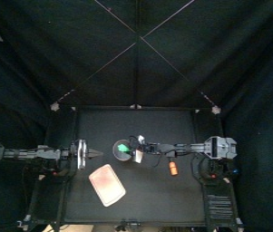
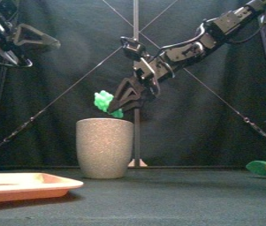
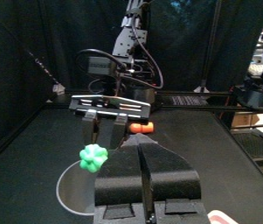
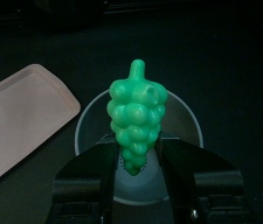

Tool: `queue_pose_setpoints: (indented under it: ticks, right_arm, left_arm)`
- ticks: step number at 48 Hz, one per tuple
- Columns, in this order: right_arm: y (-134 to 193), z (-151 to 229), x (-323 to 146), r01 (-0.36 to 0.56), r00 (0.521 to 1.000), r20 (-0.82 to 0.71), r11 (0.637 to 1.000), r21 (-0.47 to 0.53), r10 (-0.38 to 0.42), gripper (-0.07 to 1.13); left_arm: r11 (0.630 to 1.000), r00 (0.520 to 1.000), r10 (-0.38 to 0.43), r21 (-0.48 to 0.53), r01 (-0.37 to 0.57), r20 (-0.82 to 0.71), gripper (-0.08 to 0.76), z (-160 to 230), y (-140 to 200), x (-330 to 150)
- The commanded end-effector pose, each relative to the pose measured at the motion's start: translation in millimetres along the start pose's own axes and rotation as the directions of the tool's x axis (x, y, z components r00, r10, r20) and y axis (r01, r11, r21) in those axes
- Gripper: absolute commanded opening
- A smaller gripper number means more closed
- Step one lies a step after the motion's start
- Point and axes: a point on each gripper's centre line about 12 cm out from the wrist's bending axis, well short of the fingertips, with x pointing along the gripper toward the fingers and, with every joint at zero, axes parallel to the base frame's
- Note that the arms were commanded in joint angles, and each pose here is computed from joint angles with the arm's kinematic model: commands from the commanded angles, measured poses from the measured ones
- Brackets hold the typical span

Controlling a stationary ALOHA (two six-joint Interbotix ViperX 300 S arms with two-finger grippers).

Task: Pick the green grapes then place it in the grey bowl
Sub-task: Drop green grapes in the grey bowl and return to neutral

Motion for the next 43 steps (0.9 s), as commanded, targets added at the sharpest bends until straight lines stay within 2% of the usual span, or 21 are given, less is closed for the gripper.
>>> queue_pose_setpoints:
  ticks: [1,9,12,20,30,36,43]
  right_arm:
    - [-0.2,17.7,-5.1,0.0,0.999,0.049,1.0,0.016,-0.001,0.74]
    - [-0.4,18.0,-4.2,0.001,0.999,0.051,0.999,0.043,-0.003,0.93]
    - [-0.5,18.7,-4.2,0.001,0.999,0.052,0.999,0.052,-0.004,0.96]
    - [1.0,28.7,-8.9,-0.003,0.997,0.078,0.999,0.039,0.0,0.96]
    - [15.0,51.8,-36.9,-0.03,0.985,0.17,0.999,-0.034,0.035,0.96]
    - [25.9,63.4,-67.4,-0.057,0.959,0.275,0.997,-0.061,0.072,0.96]
    - [30.8,56.3,-101.4,-0.083,0.92,0.379,0.995,-0.063,0.101,0.96]
  left_arm:
    - [1.0,1.0,0.005,0.0,-0.005,0.014,0.081,3.9,0.9,1.5]
    - [1.0,1.0,0.005,0.0,-0.005,0.011,0.081,2.6,0.9,1.2]
    - [1.0,1.0,0.005,0.0,-0.005,0.011,0.081,2.6,0.9,1.2]
    - [1.0,1.0,0.004,0.002,-0.004,0.011,0.081,2.6,0.9,1.2]
    - [1.0,1.0,0.005,0.0,-0.005,0.011,0.081,2.6,0.9,1.2]
    - [1.0,1.0,0.004,0.002,-0.004,0.011,0.081,2.6,0.9,1.2]
    - [1.0,1.0,0.006,0.003,-0.006,0.012,0.081,2.9,1.2,1.0]
